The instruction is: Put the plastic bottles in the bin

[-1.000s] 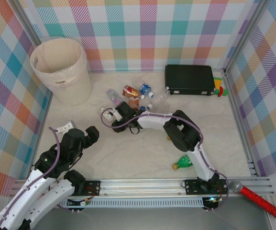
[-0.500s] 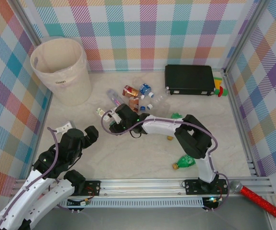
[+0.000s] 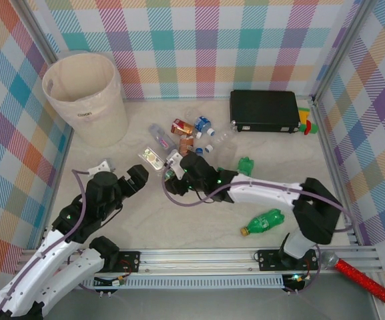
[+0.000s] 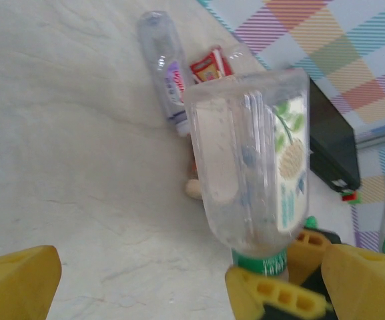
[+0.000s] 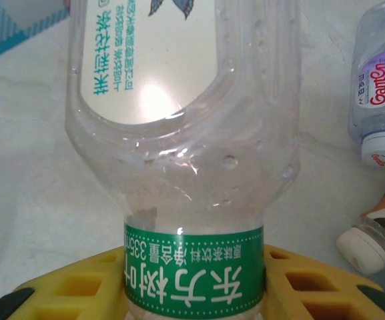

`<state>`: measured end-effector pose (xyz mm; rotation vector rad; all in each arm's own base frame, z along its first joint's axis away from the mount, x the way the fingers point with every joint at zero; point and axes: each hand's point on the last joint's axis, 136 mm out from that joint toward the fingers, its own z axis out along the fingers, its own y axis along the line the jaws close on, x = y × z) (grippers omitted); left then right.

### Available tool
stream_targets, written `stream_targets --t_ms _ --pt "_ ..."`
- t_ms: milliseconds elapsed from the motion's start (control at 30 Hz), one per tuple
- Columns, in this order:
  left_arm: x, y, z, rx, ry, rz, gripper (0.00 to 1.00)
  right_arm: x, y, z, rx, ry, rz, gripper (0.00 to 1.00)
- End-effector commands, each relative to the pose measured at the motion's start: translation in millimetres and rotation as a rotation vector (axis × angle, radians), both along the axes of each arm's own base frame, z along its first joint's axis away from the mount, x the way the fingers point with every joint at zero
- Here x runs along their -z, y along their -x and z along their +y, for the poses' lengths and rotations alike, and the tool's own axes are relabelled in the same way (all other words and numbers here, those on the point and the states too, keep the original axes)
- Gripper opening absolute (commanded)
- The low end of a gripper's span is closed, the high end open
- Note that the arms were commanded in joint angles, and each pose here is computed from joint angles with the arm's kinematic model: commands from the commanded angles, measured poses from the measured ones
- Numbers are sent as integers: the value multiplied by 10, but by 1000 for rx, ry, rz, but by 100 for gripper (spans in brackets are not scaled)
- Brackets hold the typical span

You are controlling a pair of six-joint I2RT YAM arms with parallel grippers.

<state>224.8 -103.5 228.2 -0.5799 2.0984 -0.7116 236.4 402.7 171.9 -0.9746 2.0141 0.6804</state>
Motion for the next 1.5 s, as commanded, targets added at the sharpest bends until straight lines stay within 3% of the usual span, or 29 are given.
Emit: stream_targets --t_ms 0,100,333,900,1000,1133,1200,1233,1267,1367,1467 --pt "-417 -156 -309 113 137 -103 97 -315 95 -79 1 -116 -45 31" --pt "-602 -236 -524 202 222 -165 96 -430 206 -176 -22 -165 -50 32" --pt "-903 -246 -693 312 261 -307 93 -588 378 -346 -43 -243 -46 33" --pt "-808 -288 -1045 489 289 -312 82 -799 592 -416 -139 -330 4 36" --pt "-862 -269 -1039 495 289 -335 72 -820 598 -411 -148 -332 15 36" --pt "-875 -247 -1022 498 268 -330 53 -797 591 -412 -148 -338 34 37" --pt "-877 -229 -1017 503 258 -328 46 -797 585 -408 -150 -339 45 42" --pt "-875 -225 -1005 500 248 -327 45 -807 593 -401 -156 -340 50 51" --pt "-885 -224 -987 496 234 -328 45 -804 587 -402 -154 -334 52 67" --pt "-917 -235 -912 470 172 -324 45 -788 573 -431 -138 -321 48 100" --pt "-976 -292 -763 408 61 -311 45 -726 554 -516 -113 -309 24 99"
